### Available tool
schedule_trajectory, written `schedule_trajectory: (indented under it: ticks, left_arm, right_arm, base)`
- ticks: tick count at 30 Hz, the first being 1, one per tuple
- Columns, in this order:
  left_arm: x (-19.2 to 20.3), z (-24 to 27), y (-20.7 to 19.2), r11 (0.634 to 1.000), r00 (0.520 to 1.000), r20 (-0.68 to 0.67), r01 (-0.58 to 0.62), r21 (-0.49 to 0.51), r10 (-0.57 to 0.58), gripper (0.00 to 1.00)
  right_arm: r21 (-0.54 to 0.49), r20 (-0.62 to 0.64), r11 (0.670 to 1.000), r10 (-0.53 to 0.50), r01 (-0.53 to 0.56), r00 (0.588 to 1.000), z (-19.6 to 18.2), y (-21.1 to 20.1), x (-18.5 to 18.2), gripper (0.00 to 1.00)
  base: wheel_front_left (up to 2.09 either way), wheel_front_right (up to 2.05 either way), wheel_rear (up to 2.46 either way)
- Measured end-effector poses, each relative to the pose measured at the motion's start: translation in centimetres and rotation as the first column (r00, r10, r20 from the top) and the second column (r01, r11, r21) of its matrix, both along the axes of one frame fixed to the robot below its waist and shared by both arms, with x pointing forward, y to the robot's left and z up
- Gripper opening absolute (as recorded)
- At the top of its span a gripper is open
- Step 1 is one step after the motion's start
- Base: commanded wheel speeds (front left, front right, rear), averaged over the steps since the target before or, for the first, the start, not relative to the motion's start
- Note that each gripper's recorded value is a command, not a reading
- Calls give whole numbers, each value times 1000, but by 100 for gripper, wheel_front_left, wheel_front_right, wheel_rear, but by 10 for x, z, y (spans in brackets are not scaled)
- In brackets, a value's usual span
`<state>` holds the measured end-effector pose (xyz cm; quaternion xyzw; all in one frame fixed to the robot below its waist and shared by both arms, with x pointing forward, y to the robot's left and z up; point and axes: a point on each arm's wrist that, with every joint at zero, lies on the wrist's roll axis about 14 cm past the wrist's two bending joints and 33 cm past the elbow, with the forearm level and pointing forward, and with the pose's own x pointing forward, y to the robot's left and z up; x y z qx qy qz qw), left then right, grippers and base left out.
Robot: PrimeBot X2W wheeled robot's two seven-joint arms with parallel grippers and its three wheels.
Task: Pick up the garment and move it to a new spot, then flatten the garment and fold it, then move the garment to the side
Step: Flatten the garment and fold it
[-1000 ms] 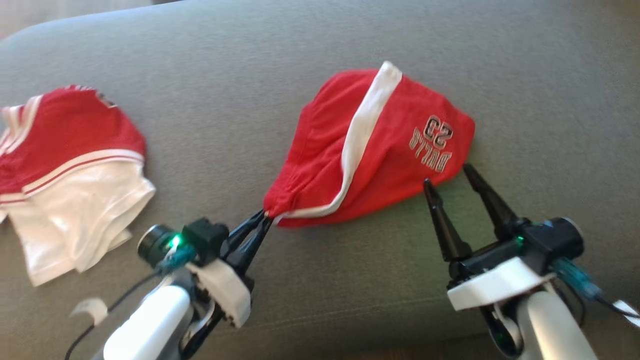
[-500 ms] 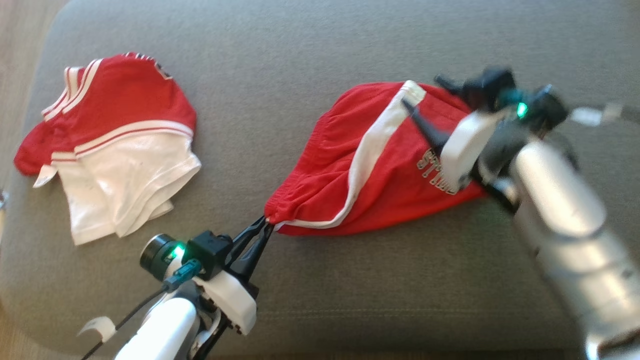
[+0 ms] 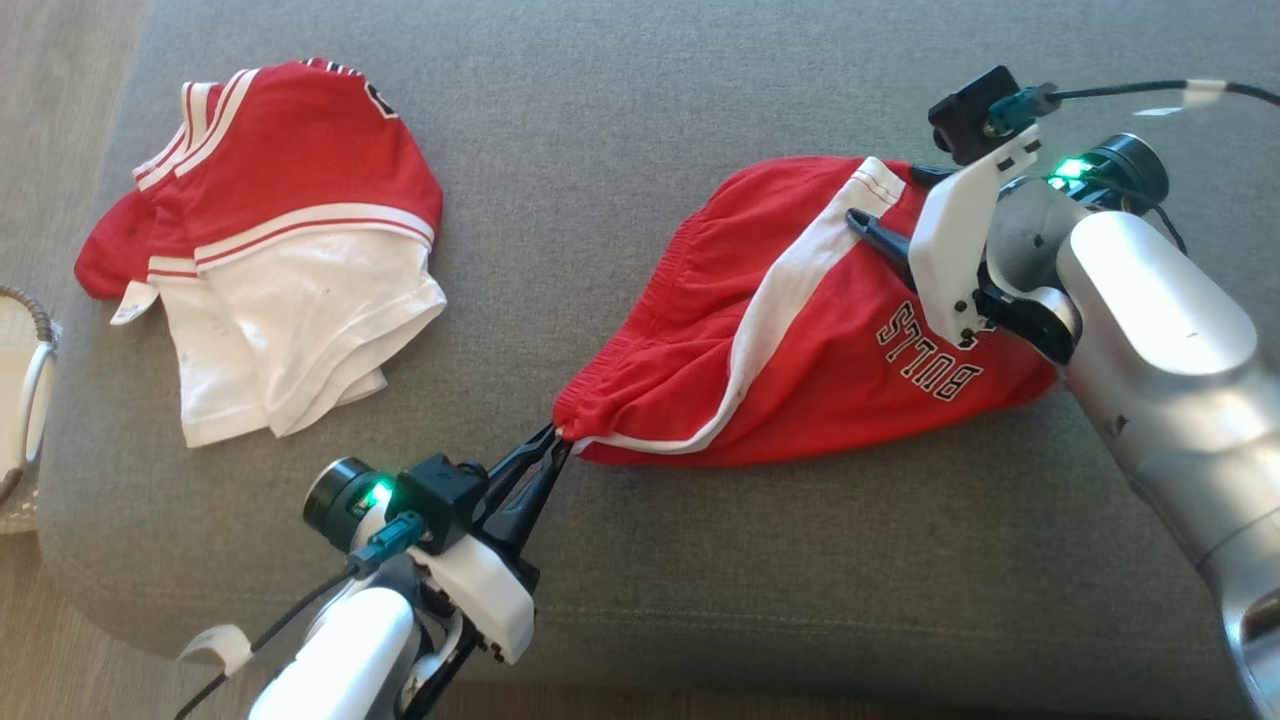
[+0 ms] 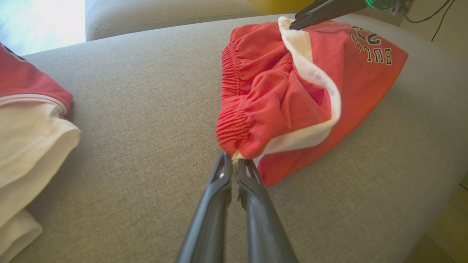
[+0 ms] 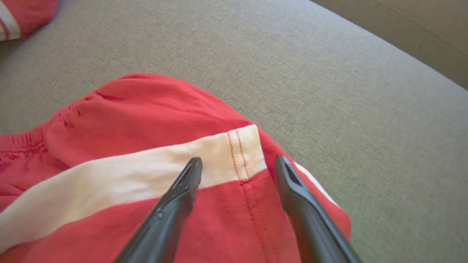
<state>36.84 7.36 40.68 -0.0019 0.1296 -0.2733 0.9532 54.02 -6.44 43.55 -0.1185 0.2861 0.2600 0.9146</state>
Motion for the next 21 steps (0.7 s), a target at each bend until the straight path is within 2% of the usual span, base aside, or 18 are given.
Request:
schedule_trajectory:
  ticks: [1,2,3,4,6,7,11,14,18,21]
  left_arm:
    - [0,-1,0,1000,1000,-2,0,1,0,0]
    - [0,-1,0,1000,1000,-4,0,1,0,0]
    - [0,-1,0,1000,1000,-4,0,2,0,0]
    - [1,-1,0,1000,1000,-3,0,2,0,0]
    - [2,0,1,1000,1000,2,0,2,0,0]
    - [2,0,0,1000,1000,2,0,1,0,0]
    - [3,2,-1,1000,1000,8,5,0,-5,0]
    - [8,12,1,1000,999,35,-16,-14,17,0]
    - [14,31,4,982,993,28,-107,-154,113,0]
    - [17,45,6,959,987,25,-145,-245,156,0]
  right_arm:
    - [-6,-5,1000,6,-6,1000,-2,1,0,93]
    - [-12,-9,1000,12,-12,1000,-3,2,0,93]
    - [-14,-13,1000,17,-17,1000,-5,4,1,74]
    - [-14,-16,1000,21,-21,1000,-6,5,0,47]
    - [-12,-15,999,32,-32,999,-6,8,0,9]
    - [-10,-9,999,39,-39,999,-6,9,-1,0]
    - [-26,26,998,62,-61,998,-4,8,-4,0]
    - [-9,118,999,50,-49,992,14,-3,0,0]
    - [53,237,999,-6,-6,971,47,-19,6,0]
    - [134,350,990,-85,40,933,83,-38,10,0]
  base:
    - [0,0,0]
    - [0,0,0]
    - [0,0,0]
    - [0,0,0]
    - [0,0,0]
    - [0,0,0]
    - [0,0,0]
    - [0,0,0]
    - [0,0,0]
    - [0,0,0]
